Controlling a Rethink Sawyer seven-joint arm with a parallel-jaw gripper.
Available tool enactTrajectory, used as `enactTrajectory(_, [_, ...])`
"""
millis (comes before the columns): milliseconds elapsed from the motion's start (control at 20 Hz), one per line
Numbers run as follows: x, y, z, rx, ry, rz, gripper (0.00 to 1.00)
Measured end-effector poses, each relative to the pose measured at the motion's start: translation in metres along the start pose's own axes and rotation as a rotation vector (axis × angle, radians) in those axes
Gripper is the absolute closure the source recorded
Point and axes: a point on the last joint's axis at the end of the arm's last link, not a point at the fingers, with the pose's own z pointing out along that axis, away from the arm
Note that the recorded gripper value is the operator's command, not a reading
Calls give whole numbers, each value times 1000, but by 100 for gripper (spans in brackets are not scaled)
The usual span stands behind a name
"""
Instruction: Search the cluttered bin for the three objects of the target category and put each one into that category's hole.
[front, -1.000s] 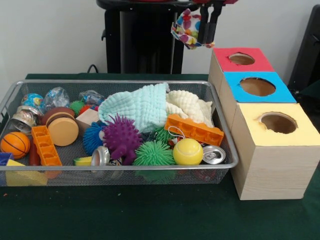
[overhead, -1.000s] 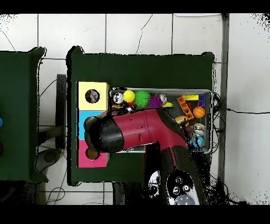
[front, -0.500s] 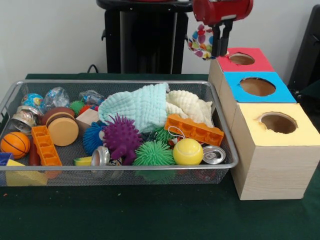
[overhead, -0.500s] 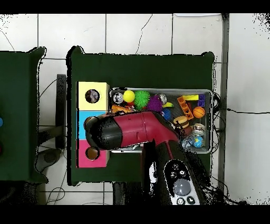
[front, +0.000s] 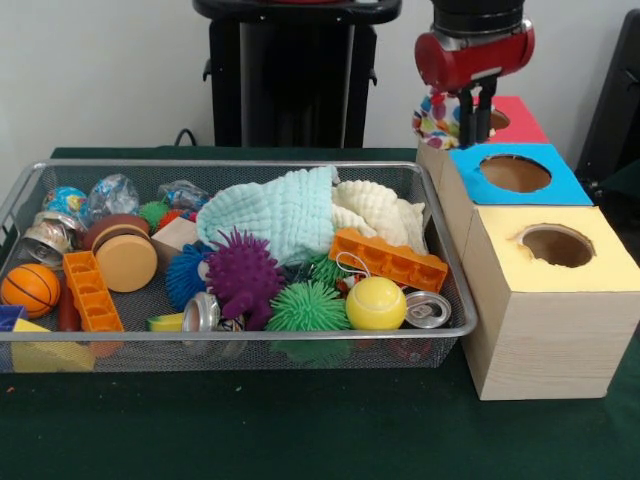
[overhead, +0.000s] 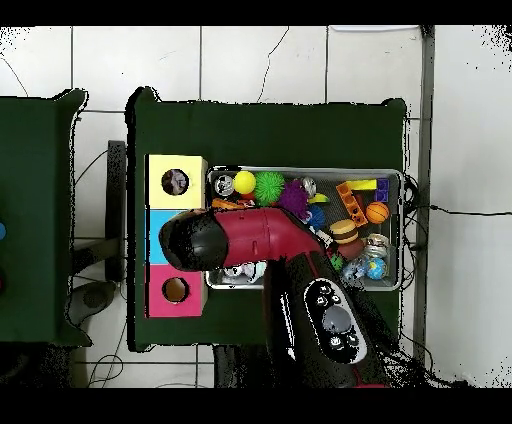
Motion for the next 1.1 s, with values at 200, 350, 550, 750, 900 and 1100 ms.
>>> enactTrajectory(200, [-10, 10, 16, -43, -32, 27, 100])
enactTrajectory(350, [-14, 14, 22, -61, -47, 39, 100])
enactTrajectory(550, [-23, 24, 31, -89, -74, 49, 100])
enactTrajectory(750, [-27, 27, 35, -100, -83, 52, 100])
enactTrajectory(900, [-29, 31, 39, -113, -84, 55, 100])
enactTrajectory(1100, [-34, 37, 40, -127, -84, 65, 100])
